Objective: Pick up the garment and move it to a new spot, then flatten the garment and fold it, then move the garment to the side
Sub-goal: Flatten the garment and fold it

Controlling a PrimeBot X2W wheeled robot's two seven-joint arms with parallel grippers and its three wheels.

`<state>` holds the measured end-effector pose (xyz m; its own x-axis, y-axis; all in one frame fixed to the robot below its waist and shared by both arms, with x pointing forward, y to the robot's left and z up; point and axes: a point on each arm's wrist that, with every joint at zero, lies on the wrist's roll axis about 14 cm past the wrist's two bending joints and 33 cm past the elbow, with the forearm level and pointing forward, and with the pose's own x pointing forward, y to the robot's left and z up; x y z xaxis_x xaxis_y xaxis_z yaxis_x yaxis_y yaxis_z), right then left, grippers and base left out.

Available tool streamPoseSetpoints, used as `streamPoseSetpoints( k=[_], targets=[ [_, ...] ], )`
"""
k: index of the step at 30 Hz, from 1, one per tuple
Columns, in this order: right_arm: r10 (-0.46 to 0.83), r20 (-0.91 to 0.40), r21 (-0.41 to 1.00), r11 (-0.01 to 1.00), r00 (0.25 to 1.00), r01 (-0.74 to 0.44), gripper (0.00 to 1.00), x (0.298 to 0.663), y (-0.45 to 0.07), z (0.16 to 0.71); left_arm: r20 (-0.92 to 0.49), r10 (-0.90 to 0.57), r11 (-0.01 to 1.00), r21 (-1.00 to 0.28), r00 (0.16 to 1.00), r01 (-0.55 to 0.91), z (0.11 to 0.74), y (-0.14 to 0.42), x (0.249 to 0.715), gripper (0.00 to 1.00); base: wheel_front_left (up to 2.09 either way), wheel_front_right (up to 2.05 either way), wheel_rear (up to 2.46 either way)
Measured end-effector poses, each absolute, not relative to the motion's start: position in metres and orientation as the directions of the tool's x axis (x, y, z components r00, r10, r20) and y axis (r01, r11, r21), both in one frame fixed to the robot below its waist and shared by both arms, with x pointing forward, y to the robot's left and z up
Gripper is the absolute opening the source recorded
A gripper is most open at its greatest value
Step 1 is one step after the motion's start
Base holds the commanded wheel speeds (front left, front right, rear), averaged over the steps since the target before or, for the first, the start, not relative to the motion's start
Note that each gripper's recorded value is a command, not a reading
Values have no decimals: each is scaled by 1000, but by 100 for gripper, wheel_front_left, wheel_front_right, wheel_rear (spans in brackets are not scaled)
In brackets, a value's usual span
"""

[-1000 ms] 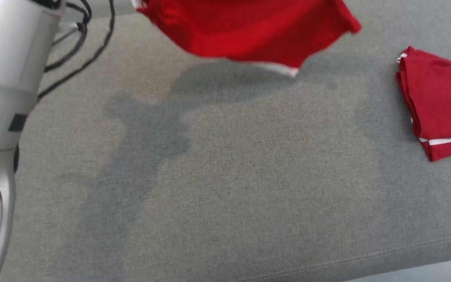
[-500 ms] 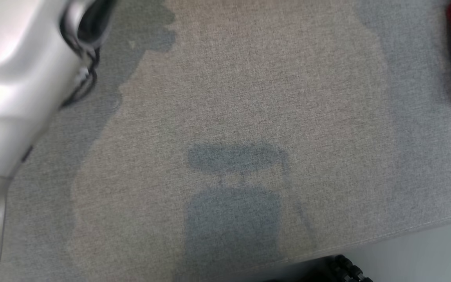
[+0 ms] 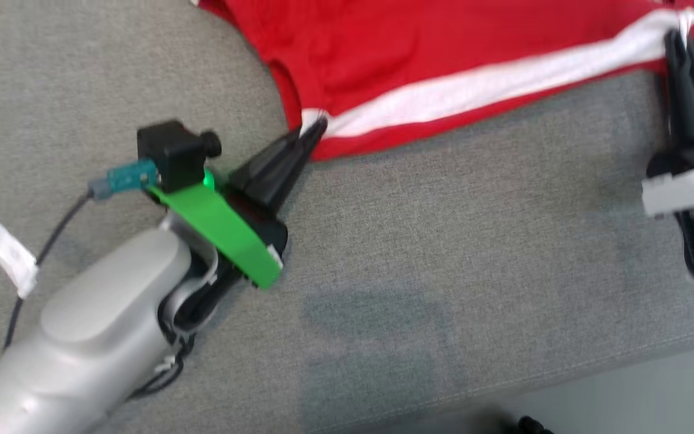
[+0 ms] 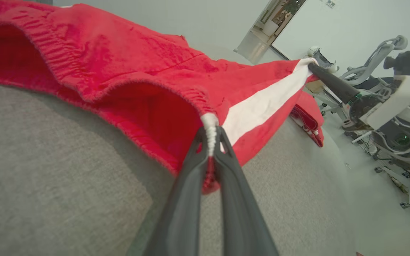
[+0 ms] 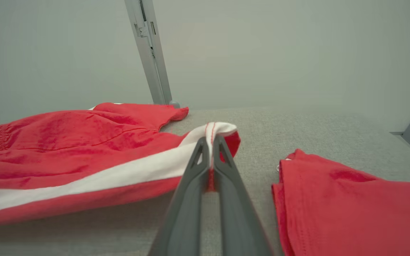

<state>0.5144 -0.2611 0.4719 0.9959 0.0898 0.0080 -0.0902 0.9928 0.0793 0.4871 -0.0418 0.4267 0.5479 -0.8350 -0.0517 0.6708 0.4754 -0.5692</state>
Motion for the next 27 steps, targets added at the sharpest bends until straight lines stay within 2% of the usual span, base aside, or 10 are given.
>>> streamPoseSetpoints(
  k=[10, 17, 21, 27],
  targets=[
    [65, -46, 84, 995, 997, -61, 0, 438, -269, 473, -88, -804, 505, -624, 588, 597, 435, -26, 419, 0, 0, 0, 0],
    [69, -38, 59, 996, 997, -67, 0, 404, -268, 484, -68, -785, 506, -645, 616, 573, 451, -19, 385, 0, 0, 0, 0],
    [94, -38, 57, 994, 995, -91, 0, 406, -262, 484, -45, -752, 523, -649, 658, 553, 461, -10, 388, 0, 0, 0, 0],
    [147, -68, 30, 989, 987, -145, 0, 460, -248, 480, 3, -713, 508, -688, 701, 519, 473, -17, 419, 0, 0, 0, 0]
  ],
)
